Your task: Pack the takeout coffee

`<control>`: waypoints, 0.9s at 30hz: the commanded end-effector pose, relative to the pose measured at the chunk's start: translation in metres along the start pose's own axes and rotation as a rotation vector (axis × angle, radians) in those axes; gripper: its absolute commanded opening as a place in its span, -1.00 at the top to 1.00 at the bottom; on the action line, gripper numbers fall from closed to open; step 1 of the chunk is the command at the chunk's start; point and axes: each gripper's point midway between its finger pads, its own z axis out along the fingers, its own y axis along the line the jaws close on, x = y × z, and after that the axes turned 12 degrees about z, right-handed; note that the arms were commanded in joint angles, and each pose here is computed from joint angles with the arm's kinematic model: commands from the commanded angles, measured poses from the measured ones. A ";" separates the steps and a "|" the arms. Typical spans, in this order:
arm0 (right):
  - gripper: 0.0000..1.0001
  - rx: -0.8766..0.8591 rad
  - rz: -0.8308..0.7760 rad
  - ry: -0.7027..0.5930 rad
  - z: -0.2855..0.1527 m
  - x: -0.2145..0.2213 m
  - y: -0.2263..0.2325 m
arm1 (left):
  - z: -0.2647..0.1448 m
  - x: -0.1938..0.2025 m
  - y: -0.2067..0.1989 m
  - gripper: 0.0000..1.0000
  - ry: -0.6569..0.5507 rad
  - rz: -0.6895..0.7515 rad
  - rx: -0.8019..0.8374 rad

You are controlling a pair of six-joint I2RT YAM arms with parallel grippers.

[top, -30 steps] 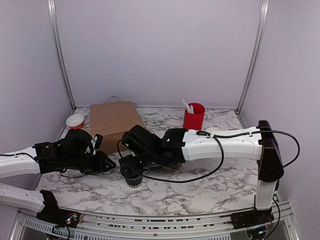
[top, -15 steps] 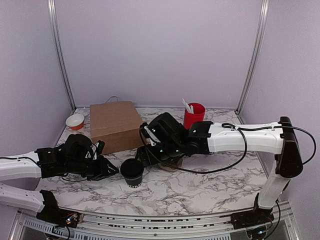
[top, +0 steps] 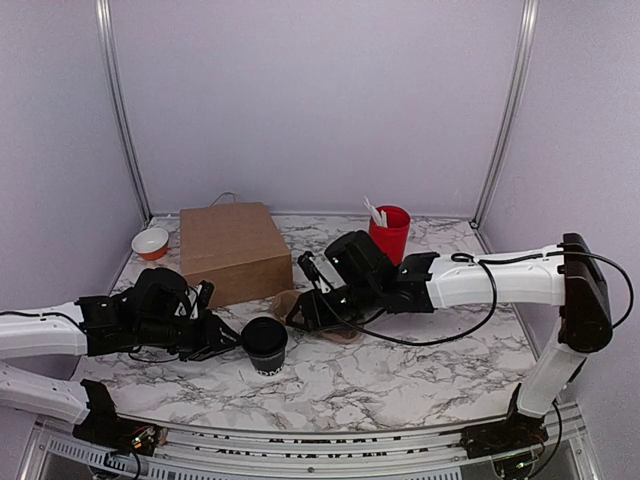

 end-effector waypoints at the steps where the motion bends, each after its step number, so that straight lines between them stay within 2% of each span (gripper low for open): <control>1: 0.09 -0.064 0.013 0.003 0.009 -0.001 0.010 | 0.005 0.002 -0.003 0.49 0.008 0.008 0.015; 19: 0.24 -0.038 0.049 0.038 0.027 0.012 -0.008 | 0.016 0.008 0.007 0.55 0.030 0.004 -0.015; 27: 0.38 -0.002 0.059 0.048 0.030 0.019 -0.018 | 0.019 0.013 0.016 0.65 0.049 0.001 -0.054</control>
